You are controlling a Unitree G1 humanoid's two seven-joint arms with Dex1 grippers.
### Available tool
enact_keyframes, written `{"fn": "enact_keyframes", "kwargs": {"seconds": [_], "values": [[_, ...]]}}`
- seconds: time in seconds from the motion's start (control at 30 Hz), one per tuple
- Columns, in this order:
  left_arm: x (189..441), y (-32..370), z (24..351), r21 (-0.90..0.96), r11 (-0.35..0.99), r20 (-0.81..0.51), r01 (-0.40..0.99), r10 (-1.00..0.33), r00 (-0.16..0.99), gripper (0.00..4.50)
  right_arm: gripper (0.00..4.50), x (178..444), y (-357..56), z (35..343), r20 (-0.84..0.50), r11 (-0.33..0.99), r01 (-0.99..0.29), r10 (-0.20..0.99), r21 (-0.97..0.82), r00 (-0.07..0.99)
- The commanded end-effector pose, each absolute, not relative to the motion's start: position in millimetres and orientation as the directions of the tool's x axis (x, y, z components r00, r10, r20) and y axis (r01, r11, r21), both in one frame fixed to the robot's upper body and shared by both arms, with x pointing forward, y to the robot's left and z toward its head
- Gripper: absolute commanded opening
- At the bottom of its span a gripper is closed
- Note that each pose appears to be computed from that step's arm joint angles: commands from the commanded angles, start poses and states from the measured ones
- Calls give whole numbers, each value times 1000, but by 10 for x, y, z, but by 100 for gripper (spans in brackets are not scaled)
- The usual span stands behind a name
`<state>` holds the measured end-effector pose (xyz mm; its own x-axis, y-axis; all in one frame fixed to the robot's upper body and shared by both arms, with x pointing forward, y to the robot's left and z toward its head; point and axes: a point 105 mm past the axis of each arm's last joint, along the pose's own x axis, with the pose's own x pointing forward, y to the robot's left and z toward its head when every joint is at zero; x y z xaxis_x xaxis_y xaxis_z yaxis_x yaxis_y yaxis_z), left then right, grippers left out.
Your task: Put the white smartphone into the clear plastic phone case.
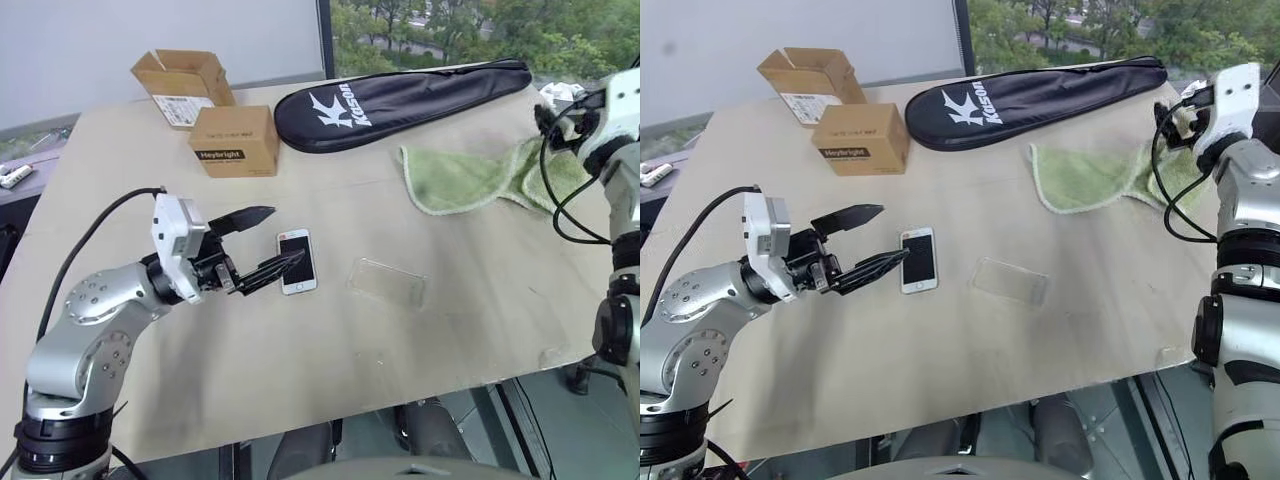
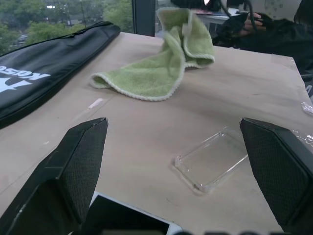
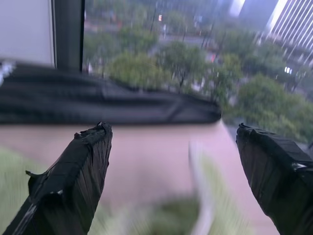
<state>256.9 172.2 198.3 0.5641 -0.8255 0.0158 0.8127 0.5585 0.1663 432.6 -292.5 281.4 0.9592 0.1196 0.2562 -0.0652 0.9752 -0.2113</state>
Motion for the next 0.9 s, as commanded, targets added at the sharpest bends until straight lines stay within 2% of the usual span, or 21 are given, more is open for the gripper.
{"fn": "enact_keyframes", "kwargs": {"seconds": [0.03,0.13,0.27,0.37,0.43,0.57,0.73,0.9], "values": [[2536,1744,2058,202,568,36,798,-819,573,450,432,4195,-3091,3224,431,990,3,57,-139,901],[2539,1748,2039,197,569,32,798,-818,575,450,432,4203,-3023,3180,405,984,-48,114,-170,907],[2560,1764,1949,187,578,1,795,-809,588,450,432,4115,-2580,2994,339,914,-334,397,-231,853],[2601,1809,1844,152,619,-27,770,-776,630,450,432,3875,-2221,2810,289,795,-551,606,-255,741],[2627,1770,1670,130,656,-70,743,-742,667,450,432,3656,-2025,2483,186,696,-663,715,-276,673],[2606,1780,1556,117,678,-83,726,-721,688,450,432,3301,-1787,2080,41,568,-785,816,-247,577],[2484,1870,1510,117,641,-115,758,-750,652,450,432,2858,-1475,1657,-153,397,-901,893,-176,424],[2316,1901,1458,109,560,-186,821,-800,570,450,432,2671,-1258,1446,-292,262,-950,907,-169,302]]}}
